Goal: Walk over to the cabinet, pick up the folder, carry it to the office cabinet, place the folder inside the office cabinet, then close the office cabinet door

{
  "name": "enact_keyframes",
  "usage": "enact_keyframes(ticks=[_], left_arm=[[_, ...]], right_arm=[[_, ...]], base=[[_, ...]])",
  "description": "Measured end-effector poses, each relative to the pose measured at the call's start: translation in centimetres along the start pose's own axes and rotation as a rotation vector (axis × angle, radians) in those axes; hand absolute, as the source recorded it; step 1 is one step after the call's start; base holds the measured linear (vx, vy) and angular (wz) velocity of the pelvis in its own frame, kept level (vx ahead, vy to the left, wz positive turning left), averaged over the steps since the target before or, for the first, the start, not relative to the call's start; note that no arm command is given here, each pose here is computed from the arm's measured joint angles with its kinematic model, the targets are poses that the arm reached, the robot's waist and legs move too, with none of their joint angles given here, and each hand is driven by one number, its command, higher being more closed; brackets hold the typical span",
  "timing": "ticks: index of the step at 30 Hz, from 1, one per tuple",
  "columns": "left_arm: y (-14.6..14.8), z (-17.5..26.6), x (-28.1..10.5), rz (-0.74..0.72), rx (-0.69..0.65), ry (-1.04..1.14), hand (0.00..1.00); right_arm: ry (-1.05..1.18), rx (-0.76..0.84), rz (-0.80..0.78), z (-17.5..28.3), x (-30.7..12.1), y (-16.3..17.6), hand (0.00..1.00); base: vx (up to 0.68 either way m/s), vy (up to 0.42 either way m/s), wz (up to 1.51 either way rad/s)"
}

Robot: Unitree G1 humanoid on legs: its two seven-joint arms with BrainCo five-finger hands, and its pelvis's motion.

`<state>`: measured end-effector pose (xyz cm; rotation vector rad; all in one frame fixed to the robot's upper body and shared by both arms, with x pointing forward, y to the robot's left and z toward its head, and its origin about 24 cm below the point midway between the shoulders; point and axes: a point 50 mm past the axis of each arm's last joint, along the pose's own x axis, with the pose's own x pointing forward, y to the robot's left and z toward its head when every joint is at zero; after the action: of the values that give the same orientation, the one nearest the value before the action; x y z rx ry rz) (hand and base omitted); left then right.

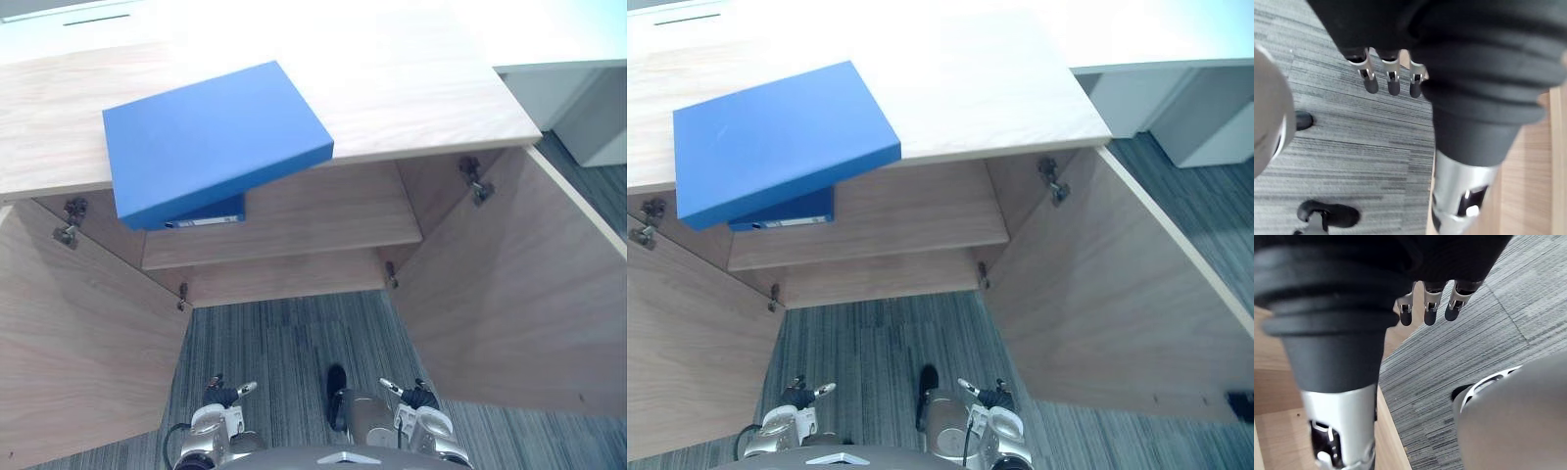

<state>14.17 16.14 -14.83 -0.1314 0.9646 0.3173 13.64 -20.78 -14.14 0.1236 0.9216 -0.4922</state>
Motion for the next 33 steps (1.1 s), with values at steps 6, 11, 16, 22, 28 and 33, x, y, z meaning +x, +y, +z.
enact_keyframes(ticks=[6, 11, 16, 22, 28, 33], left_arm=[[-0.5, 1.0, 0.0, -0.009, -0.018, -0.04, 0.0], [-0.1, 0.6, 0.0, 0.003, -0.011, -0.025, 0.0], [0.4, -0.1, -0.1, 0.005, 0.044, -0.011, 0.0], [0.1, -0.6, -0.4, -0.007, 0.089, -0.008, 0.0], [-0.2, 1.7, -1.6, -0.01, 0.062, -0.183, 0.0], [0.8, 5.8, -3.9, 0.021, 0.04, -0.436, 0.0]], right_arm=[[0.014, 0.004, -0.013, -0.5, -0.1, -0.3, 0.0], [0.05, 0.023, -0.019, -1.6, -0.5, -0.3, 0.0], [0.083, 0.029, -0.011, -2.7, -0.8, 0.1, 0.0], [0.1, 0.01, -0.026, -3.0, -0.7, -0.5, 0.0], [0.09, -0.02, -0.022, -2.9, -0.7, -0.5, 0.0], [0.068, -0.077, -0.002, -2.7, -0.7, -0.1, 0.0]], base=[[0.18, -0.052, -0.08], [0.18, 0.145, -0.31], [0.16, 0.145, -0.06], [0.04, 0.03, 0.05], [-0.04, -0.026, 0.19], [-0.11, 0.012, 0.09]])
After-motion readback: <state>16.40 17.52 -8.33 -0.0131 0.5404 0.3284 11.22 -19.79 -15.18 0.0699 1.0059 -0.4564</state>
